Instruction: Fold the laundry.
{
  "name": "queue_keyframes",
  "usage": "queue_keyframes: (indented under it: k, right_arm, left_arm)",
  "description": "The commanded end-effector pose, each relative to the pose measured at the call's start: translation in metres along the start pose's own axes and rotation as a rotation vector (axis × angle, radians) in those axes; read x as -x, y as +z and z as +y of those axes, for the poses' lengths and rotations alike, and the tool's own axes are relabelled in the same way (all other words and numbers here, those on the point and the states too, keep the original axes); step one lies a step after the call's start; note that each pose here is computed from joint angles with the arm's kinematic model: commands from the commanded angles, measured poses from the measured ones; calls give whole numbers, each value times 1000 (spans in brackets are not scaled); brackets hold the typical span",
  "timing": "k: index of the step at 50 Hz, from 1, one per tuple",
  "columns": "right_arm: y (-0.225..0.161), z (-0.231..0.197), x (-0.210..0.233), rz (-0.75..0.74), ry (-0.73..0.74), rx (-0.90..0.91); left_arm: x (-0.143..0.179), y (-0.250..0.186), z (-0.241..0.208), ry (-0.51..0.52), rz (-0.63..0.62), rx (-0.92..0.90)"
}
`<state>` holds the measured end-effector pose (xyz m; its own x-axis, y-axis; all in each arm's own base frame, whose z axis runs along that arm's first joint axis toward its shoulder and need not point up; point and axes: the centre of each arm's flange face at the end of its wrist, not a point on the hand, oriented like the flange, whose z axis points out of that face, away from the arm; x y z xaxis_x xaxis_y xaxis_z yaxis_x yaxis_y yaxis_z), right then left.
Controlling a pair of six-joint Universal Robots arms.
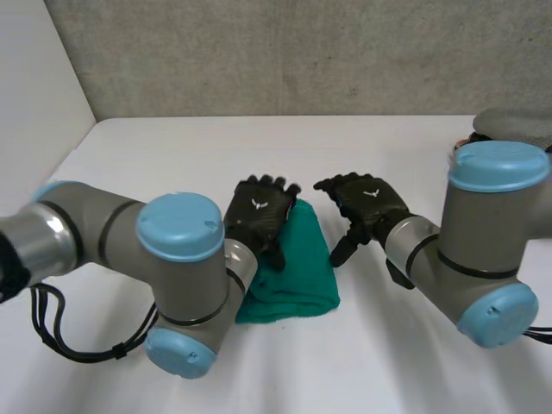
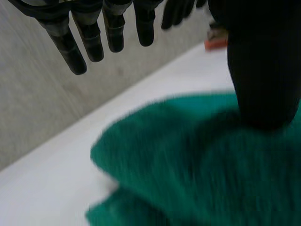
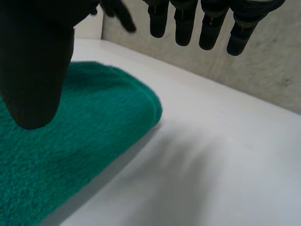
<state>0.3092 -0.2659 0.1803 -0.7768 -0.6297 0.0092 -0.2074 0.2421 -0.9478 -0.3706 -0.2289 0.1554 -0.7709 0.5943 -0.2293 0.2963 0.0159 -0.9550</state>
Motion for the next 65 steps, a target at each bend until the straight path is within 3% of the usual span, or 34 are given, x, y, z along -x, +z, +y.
queue_keyframes:
  k: [1,7,11,17,29,35,40,48,57,65]
  right_arm:
    - [17,16,6,-62,7,57]
    - [31,35,26,-111,-18,115]
    - [44,53,24,-98,-61,157]
    - [41,35,19,-23,-186,116]
    - [2,-20,22,2,-240,-20]
    - [-16,-15,40,-29,-255,-54]
    - [-35,17,75,-98,-288,-65]
    - [-44,58,110,-152,-335,-160]
    - [-20,87,113,-122,-515,-186]
    - [0,88,110,-48,-546,-227]
  left_arm:
    - [12,-2,23,205,-119,118]
    - [34,-10,43,359,-213,240]
    - [34,-14,52,368,-202,272]
    - [28,-21,54,363,-138,266]
    - [44,-41,-46,208,-128,-38]
    - [73,-40,-77,108,-96,-150]
    - [77,-43,-82,25,57,-150]
    - [68,-56,-81,-76,403,-81]
    - [68,-56,-82,-81,423,-85]
    - [68,-56,-81,-85,424,-82]
